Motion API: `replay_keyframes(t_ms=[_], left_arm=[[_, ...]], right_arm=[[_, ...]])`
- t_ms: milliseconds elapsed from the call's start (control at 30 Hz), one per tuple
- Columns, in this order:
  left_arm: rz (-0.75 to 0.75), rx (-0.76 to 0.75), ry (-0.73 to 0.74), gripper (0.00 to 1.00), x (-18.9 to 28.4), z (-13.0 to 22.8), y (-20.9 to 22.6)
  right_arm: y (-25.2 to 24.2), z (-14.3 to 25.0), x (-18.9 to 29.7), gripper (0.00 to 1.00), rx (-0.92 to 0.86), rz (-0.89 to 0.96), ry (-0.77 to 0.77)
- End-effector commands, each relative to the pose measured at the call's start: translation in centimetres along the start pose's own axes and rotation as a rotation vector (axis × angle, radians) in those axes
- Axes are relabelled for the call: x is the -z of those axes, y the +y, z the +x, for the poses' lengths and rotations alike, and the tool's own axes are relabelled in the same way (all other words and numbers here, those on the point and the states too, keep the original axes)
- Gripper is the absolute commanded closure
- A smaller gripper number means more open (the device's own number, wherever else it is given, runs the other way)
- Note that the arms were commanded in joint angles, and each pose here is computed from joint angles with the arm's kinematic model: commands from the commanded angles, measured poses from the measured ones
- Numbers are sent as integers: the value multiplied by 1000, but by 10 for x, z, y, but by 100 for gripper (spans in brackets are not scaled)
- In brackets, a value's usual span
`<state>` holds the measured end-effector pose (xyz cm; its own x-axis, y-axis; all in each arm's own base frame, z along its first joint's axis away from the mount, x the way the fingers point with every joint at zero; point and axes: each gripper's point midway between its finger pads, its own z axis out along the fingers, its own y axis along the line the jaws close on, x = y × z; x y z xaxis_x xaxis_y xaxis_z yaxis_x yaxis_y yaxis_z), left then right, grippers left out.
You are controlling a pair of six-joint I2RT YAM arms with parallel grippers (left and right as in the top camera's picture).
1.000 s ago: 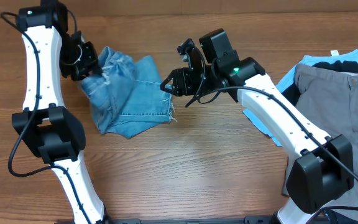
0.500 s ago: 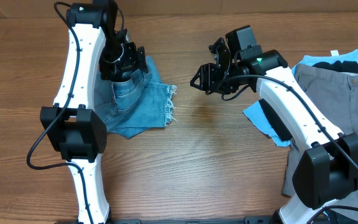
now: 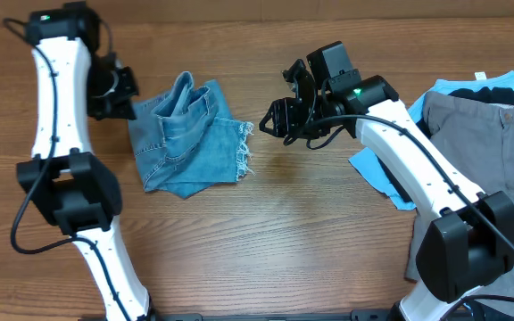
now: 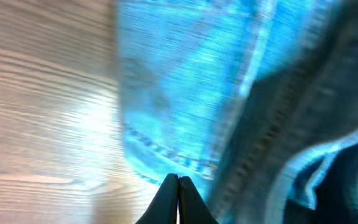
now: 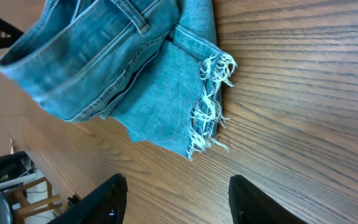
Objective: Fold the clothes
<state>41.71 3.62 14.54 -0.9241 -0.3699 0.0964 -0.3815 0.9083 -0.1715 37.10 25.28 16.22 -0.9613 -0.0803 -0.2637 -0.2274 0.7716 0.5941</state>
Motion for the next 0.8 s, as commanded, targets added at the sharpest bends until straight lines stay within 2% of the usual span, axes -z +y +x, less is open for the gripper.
replay_keyframes(t_ms=[0, 233, 400, 567, 733, 767], left_arm=[[0, -53, -28, 96, 13, 2, 4], [68, -146, 48, 96, -7, 24, -46], [55, -273, 120, 96, -50, 53, -93], [60, -321, 165, 96, -90, 75, -121], [65, -337, 120, 96, -75, 70, -127], [59, -331, 102, 90, -66, 65, -124]], right_arm=[[-1, -5, 5, 44, 17, 11, -20], [-3, -6, 5, 44, 15, 24, -25], [-18, -7, 7, 44, -18, 89, -32], [-28, -3, 12, 44, -51, 108, -17], [-15, -2, 11, 44, 19, 33, -3], [-5, -2, 10, 44, 48, -13, 1]])
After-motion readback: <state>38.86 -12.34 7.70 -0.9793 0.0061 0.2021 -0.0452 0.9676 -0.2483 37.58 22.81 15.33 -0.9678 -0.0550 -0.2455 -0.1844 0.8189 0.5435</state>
